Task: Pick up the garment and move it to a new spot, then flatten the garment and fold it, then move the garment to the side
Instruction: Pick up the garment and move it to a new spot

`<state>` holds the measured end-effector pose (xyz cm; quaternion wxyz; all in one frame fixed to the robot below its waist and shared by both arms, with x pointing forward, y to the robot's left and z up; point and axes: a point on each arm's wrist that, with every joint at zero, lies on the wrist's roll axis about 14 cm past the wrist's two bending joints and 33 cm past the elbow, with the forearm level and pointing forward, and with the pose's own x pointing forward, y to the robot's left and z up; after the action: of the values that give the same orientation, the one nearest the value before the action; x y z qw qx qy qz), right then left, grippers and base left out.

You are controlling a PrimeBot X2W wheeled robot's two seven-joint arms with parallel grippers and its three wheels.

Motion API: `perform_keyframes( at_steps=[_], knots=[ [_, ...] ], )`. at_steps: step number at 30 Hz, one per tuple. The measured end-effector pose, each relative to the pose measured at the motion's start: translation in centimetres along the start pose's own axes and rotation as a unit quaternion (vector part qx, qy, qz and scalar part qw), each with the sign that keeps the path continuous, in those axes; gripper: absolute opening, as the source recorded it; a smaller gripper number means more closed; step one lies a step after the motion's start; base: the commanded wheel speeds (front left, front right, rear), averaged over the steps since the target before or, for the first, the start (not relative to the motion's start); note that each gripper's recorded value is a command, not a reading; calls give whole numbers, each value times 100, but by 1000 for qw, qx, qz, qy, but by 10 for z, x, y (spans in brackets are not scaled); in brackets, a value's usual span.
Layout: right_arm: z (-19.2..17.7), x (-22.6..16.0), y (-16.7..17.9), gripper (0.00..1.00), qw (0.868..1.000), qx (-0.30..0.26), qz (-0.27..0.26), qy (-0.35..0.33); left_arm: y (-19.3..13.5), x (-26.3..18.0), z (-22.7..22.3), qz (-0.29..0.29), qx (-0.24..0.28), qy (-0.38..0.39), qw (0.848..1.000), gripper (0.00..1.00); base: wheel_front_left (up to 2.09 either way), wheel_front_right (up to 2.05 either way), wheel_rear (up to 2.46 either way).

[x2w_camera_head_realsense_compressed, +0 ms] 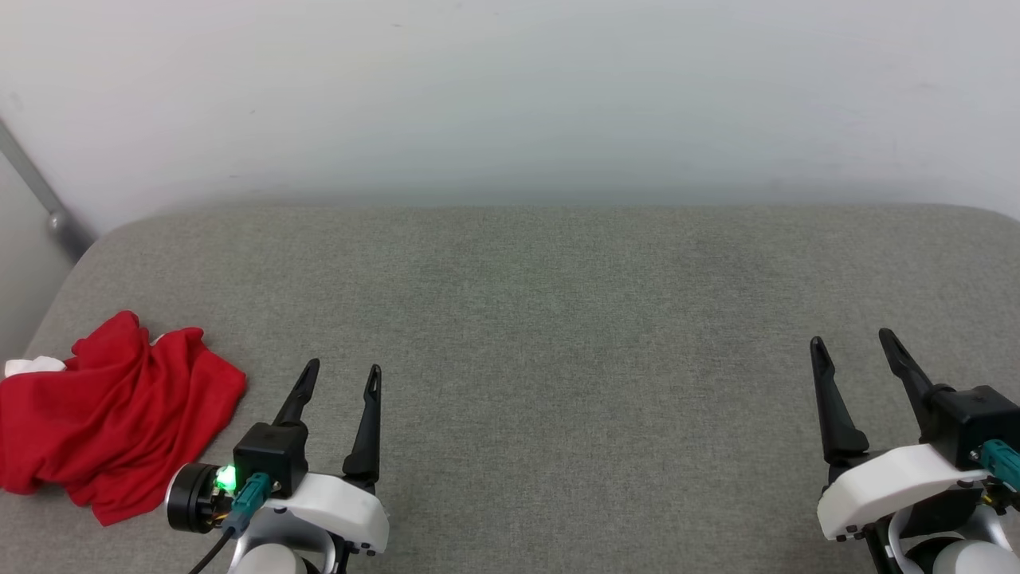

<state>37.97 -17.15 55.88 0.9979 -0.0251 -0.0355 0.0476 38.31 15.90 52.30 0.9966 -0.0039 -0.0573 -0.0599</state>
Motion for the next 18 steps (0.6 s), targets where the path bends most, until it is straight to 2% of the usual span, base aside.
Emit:
perform_keyframes(
  at_steps=[11, 18],
  knots=[
    [-2, 4, 4, 100, 1000, 2, 7, 2, 9, -1, -1, 15, -8, 2, 1000, 100, 0, 0, 0],
    [-3, 16, 26, 100, 999, 2, 39, 3, 31, -11, 5, 52, -13, -6, 999, 100, 0, 0, 0]
  ],
)
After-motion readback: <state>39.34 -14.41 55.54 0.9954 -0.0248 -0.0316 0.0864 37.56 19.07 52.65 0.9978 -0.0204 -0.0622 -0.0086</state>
